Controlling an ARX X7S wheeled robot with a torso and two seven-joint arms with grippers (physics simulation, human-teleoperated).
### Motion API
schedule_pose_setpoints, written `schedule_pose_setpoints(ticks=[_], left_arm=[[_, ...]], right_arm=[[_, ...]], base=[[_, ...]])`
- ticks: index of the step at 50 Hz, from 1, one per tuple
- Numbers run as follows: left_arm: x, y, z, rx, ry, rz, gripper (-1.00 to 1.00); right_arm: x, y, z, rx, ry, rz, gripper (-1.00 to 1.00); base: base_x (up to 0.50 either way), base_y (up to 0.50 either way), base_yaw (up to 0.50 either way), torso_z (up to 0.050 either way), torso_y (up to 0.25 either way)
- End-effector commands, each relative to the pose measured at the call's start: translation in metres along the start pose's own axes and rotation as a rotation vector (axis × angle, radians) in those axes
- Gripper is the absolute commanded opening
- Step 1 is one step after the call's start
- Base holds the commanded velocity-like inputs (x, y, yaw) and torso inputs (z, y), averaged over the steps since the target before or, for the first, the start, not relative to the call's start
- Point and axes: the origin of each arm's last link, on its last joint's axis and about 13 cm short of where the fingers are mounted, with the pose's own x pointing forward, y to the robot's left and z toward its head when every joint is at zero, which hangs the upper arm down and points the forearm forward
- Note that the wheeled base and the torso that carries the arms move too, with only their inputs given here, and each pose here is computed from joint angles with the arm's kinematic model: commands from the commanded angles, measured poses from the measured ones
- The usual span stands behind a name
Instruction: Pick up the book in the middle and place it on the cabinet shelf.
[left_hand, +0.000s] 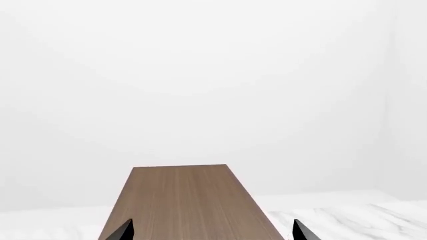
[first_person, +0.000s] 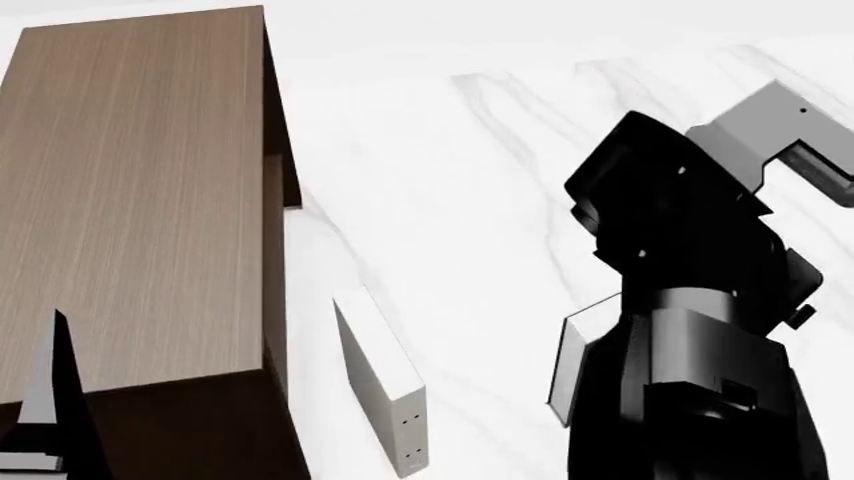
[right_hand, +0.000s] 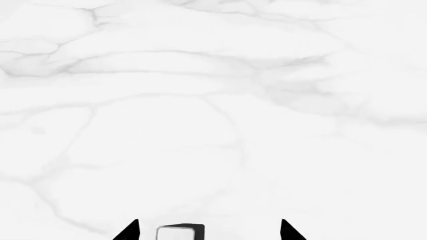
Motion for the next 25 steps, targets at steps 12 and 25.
schedule_pose_setpoints(ticks=[12, 25], left_arm=[[0.0, 0.0, 0.0, 0.001, 0.002, -0.002, 1.0], [0.0, 0.001, 0.0, -0.004, 0.0, 0.002, 1.0]], right_arm=[[0.002, -0.001, -0.01, -0.038, 0.057, 0.034, 1.0], [0.004, -0.001, -0.017, -0.066, 0.059, 0.057, 1.0]], base=[[0.0, 0.0, 0.0, 0.0, 0.0], [0.0, 0.0, 0.0, 0.0, 0.0]])
